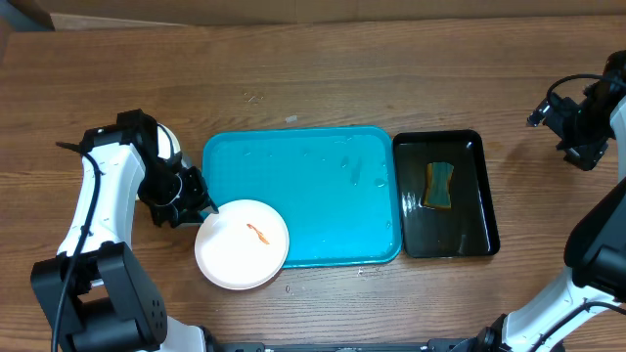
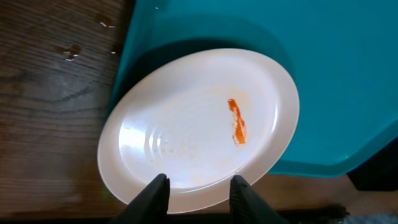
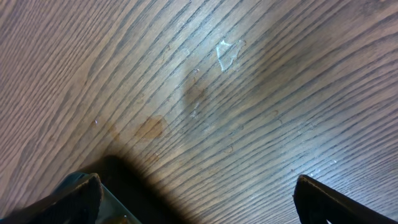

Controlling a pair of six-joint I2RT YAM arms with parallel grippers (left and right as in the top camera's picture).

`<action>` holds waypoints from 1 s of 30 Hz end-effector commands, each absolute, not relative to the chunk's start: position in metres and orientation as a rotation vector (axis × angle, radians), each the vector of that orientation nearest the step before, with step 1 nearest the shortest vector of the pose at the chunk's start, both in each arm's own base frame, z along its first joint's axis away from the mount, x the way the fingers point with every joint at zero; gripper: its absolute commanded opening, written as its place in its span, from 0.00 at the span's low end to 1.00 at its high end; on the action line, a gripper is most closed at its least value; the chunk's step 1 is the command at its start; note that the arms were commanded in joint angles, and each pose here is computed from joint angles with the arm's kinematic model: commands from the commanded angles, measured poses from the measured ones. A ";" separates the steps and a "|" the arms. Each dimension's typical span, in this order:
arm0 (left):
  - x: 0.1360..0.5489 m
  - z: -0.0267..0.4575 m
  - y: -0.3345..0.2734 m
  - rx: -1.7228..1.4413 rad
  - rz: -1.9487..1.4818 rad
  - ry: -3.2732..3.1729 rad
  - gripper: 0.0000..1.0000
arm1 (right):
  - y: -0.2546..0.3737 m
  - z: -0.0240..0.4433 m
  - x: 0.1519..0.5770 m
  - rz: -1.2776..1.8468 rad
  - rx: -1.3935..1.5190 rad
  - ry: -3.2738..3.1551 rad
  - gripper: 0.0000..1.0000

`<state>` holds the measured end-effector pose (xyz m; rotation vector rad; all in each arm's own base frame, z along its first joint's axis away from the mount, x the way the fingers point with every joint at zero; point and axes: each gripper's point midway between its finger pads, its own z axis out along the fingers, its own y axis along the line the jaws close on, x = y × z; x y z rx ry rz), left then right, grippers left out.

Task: Clean dirty plates on tray and stack at the side
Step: 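Move the left gripper toward the remaining white plate on the tray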

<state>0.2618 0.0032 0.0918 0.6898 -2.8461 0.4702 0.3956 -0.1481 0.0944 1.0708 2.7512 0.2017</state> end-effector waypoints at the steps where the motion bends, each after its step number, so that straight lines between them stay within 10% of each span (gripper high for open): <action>1: 0.252 0.093 0.013 0.662 0.368 -2.877 0.31 | -0.150 0.105 0.399 0.196 1.061 2.720 1.00; 30: 0.200 0.040 0.031 1.004 0.099 -2.899 0.29 | -0.150 0.105 0.399 0.196 1.061 2.720 1.00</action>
